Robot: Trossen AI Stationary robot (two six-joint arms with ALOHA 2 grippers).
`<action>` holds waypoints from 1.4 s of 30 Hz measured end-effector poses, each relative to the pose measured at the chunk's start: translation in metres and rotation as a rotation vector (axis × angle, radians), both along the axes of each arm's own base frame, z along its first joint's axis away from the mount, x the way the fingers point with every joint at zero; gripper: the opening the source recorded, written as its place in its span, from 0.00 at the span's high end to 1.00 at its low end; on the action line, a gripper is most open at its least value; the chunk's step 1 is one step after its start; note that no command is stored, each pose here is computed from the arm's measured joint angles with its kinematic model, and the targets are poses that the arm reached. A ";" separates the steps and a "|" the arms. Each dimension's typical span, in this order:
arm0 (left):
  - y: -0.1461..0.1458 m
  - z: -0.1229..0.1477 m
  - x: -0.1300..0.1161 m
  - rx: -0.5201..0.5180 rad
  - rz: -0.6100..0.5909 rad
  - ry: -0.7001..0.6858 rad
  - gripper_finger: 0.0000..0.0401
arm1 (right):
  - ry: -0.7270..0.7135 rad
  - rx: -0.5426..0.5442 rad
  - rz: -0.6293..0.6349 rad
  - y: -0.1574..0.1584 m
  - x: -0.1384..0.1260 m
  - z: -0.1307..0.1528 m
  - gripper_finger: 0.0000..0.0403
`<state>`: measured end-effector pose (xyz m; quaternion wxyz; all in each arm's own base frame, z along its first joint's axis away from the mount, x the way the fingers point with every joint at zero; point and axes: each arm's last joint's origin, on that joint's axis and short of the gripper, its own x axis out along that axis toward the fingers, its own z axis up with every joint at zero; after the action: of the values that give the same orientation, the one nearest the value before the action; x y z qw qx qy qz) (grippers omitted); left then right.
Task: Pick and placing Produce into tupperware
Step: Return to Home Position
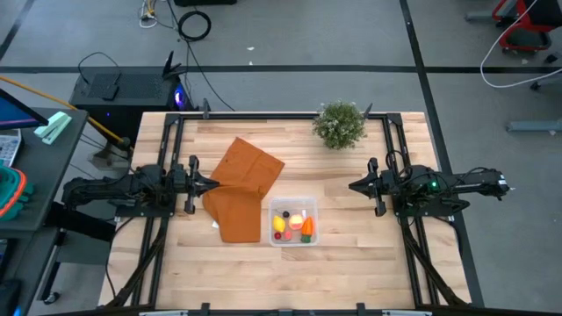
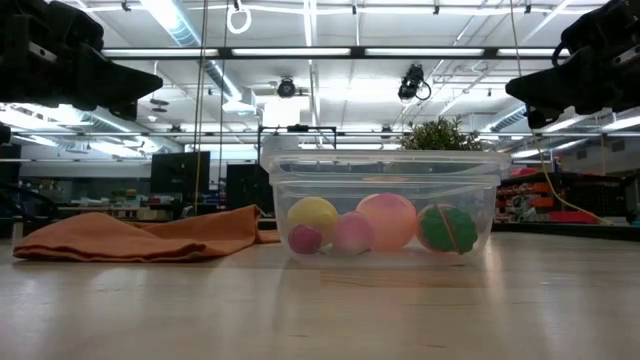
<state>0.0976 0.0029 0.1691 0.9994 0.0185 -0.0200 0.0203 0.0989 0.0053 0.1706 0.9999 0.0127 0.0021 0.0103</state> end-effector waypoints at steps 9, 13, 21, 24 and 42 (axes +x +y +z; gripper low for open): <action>0.000 0.000 0.000 0.000 0.000 0.000 0.94 | 0.000 0.000 0.000 0.000 0.000 0.000 1.00; 0.000 0.000 0.000 0.000 0.000 0.000 0.94 | 0.000 0.000 0.000 0.000 0.000 0.000 1.00; 0.000 0.000 0.000 0.000 0.000 0.000 0.91 | 0.000 0.000 0.000 0.000 0.000 0.000 1.00; 0.000 0.000 0.000 0.000 0.000 0.000 0.91 | 0.000 0.000 0.000 0.000 0.000 0.000 1.00; 0.000 0.000 0.000 0.000 0.000 0.000 0.91 | 0.000 0.000 0.000 0.000 0.000 0.000 1.00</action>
<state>0.0976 0.0029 0.1691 0.9994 0.0185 -0.0201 0.0202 0.0989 0.0053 0.1706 0.9999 0.0128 0.0020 0.0105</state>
